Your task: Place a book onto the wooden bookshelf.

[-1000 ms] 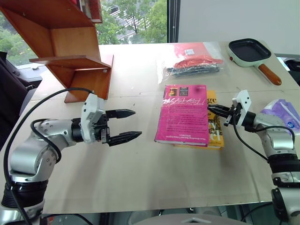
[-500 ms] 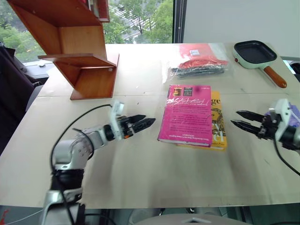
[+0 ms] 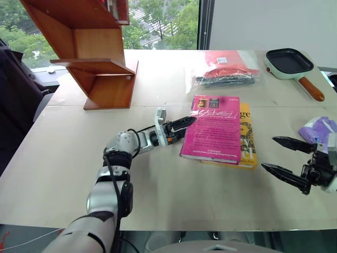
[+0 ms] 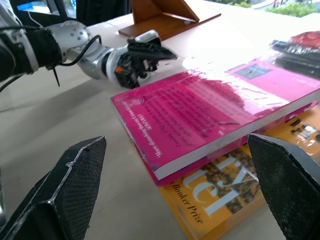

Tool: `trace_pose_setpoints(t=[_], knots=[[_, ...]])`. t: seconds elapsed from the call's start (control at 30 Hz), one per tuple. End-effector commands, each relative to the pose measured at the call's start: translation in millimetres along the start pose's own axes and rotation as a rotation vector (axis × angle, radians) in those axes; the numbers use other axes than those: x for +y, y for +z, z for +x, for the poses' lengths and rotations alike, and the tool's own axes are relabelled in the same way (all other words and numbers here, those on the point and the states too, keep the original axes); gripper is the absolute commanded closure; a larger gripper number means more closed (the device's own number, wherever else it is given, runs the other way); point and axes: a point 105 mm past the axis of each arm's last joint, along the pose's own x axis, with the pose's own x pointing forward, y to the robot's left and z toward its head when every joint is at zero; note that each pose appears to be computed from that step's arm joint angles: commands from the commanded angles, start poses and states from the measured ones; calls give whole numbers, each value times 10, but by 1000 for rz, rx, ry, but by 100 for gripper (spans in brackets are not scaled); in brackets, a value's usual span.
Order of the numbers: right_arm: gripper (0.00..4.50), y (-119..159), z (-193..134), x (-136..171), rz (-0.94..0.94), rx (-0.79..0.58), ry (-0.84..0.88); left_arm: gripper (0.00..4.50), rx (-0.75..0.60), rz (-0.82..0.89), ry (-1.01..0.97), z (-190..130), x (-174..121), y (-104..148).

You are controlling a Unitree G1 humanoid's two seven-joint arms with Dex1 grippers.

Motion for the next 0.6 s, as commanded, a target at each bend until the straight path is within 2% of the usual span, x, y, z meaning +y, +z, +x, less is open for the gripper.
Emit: trace_pose_setpoints(t=[0.03,0.07,0.1,0.13,0.33,0.37,0.43,0.5,0.6], knots=[[7,67,-41,38,-56,-20,-23,0,9,-88,-20,104,55,-47],[7,72,-43,38,-54,-28,-28,0,21,-97,-21,112,54,-56],[0,77,-41,38,-54,-34,-30,52,29,-103,-22,109,53,-57],[0,79,-40,34,-56,-37,-30,79,35,-110,-24,101,51,-54],[0,68,-17,1,-77,-46,-15,369,32,-96,-51,-9,-12,44],[0,80,-15,-14,-77,-53,-13,398,11,-88,-78,-25,-72,106],[0,105,-14,-43,-77,-68,-15,401,-8,-44,-121,-41,-188,194],[0,156,-12,-103,-76,-98,-28,401,-23,70,-180,-46,-423,307],[0,233,-1,-199,-78,-141,-43,401,-32,437,-232,-65,-925,367]])
